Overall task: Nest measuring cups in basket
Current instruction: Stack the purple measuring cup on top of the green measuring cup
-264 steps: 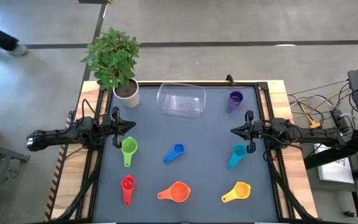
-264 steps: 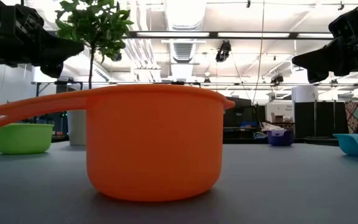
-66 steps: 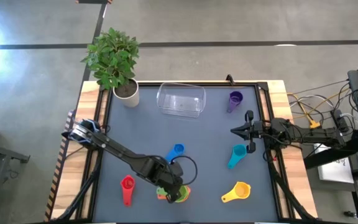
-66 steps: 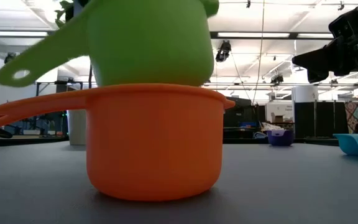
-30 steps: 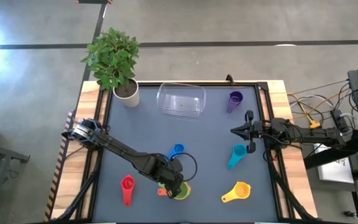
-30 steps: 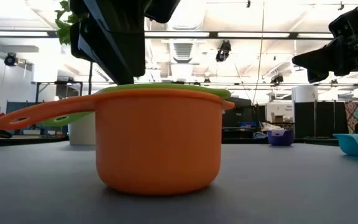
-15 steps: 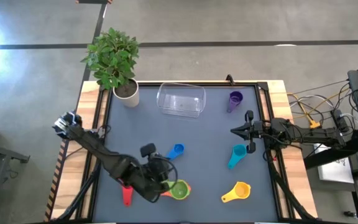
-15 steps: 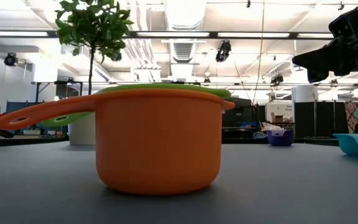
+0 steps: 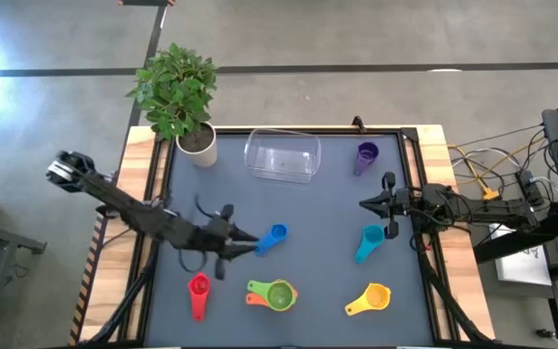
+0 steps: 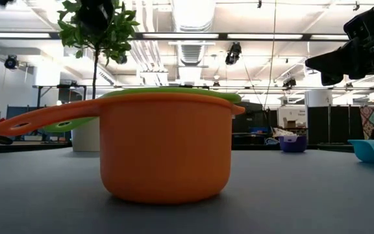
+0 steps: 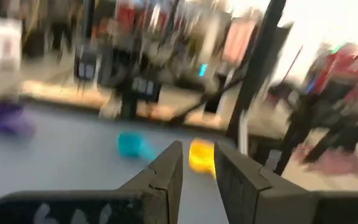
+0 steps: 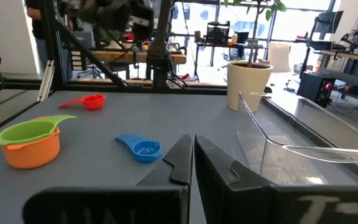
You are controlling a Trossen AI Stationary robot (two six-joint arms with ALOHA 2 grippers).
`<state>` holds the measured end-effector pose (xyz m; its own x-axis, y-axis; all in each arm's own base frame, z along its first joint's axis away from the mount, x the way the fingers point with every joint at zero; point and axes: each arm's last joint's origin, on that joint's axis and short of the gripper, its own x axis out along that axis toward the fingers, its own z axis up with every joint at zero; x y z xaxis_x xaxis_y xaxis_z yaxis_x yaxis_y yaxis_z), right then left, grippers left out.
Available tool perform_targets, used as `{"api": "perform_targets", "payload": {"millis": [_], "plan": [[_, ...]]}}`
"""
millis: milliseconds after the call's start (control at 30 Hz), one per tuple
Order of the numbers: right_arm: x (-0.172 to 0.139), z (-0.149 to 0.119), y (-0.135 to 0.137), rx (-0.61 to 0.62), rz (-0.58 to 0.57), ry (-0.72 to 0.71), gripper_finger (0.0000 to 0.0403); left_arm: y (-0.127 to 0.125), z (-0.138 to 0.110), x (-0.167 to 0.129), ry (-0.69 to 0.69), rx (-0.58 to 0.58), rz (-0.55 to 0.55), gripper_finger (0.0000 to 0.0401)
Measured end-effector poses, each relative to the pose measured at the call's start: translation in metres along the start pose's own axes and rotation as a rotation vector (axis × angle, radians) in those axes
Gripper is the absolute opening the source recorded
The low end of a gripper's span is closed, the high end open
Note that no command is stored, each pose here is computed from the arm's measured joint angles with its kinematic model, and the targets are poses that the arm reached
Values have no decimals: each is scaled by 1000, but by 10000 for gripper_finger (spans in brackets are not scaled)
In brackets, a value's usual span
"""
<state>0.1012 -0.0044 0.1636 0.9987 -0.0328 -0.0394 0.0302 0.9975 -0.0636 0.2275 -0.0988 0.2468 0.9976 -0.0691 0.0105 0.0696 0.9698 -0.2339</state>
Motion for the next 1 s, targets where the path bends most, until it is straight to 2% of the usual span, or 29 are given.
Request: {"api": "perform_targets", "payload": {"millis": [133,333,467,633,733,867,1000], "plan": [[0,0,0,1,-9,-1,9,13,-7,-16,-102,31,-25,74],[0,4,-1,29,-16,-41,9,16,-12,-21,-99,54,-25,74],[-1,16,-3,170,-67,-166,9,16,-12,-20,-89,55,-31,74],[-6,32,-4,368,-28,-349,9,16,-11,-20,-86,56,-31,74],[-7,35,-4,333,-37,-374,9,15,-10,-22,-83,56,-32,74],[-9,48,-10,356,-213,-297,9,16,-10,-23,-68,62,-30,74],[-16,71,-18,397,-490,-45,9,16,-10,-24,-59,67,-29,74]]}}
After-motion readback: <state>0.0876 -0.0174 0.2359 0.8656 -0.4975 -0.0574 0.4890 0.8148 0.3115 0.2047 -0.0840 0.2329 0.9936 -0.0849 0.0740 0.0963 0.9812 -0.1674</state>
